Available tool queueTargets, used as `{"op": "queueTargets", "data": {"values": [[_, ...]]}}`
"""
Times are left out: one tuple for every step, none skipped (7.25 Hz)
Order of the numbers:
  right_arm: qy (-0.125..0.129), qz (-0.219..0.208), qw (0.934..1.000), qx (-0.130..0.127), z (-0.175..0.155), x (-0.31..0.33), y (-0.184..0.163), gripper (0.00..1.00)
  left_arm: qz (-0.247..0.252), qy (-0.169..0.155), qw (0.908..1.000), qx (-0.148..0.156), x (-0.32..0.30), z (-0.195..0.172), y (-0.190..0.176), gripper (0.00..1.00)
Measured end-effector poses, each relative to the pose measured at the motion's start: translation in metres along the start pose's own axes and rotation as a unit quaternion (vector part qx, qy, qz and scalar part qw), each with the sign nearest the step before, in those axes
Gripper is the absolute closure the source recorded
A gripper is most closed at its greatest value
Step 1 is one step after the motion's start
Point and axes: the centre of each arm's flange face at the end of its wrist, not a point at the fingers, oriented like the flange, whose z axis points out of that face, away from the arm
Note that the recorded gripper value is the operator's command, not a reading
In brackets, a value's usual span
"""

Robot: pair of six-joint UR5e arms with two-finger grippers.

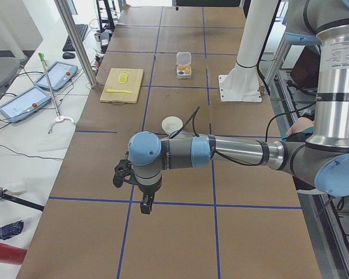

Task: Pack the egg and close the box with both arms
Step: 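Move the right gripper to the open clear carton lid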

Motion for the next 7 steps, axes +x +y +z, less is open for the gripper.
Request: {"op": "queueTargets", "data": {"values": [[-0.013, 0.005, 0.9999, -0.002, 0.021, -0.034, 0.005, 0.00, -0.002, -0.008, 1.0000, 0.004, 0.004, -0.006, -0.001, 0.00], [-0.024, 0.011, 0.9997, 0.000, 0.045, -0.067, 0.014, 0.00, -0.001, -0.014, 0.9999, 0.007, 0.007, -0.009, -0.003, 0.00], [-0.037, 0.018, 0.9992, 0.006, 0.065, -0.100, 0.023, 0.00, 0.002, -0.016, 0.9998, 0.009, 0.009, -0.011, -0.005, 0.00], [-0.051, 0.024, 0.9984, 0.009, 0.081, -0.134, 0.027, 0.00, 0.004, -0.016, 0.9998, 0.010, 0.011, -0.013, -0.006, 0.00], [-0.063, 0.028, 0.9976, 0.006, 0.100, -0.173, 0.032, 0.00, 0.006, -0.016, 0.9998, 0.011, 0.012, -0.013, -0.006, 0.00], [-0.073, 0.031, 0.9968, 0.007, 0.119, -0.215, 0.039, 0.00, 0.008, -0.016, 0.9998, 0.012, 0.013, -0.014, -0.007, 0.00], [-0.084, 0.033, 0.9959, 0.007, 0.139, -0.259, 0.045, 0.00, 0.009, -0.016, 0.9997, 0.013, 0.014, -0.015, -0.007, 0.00]]}}
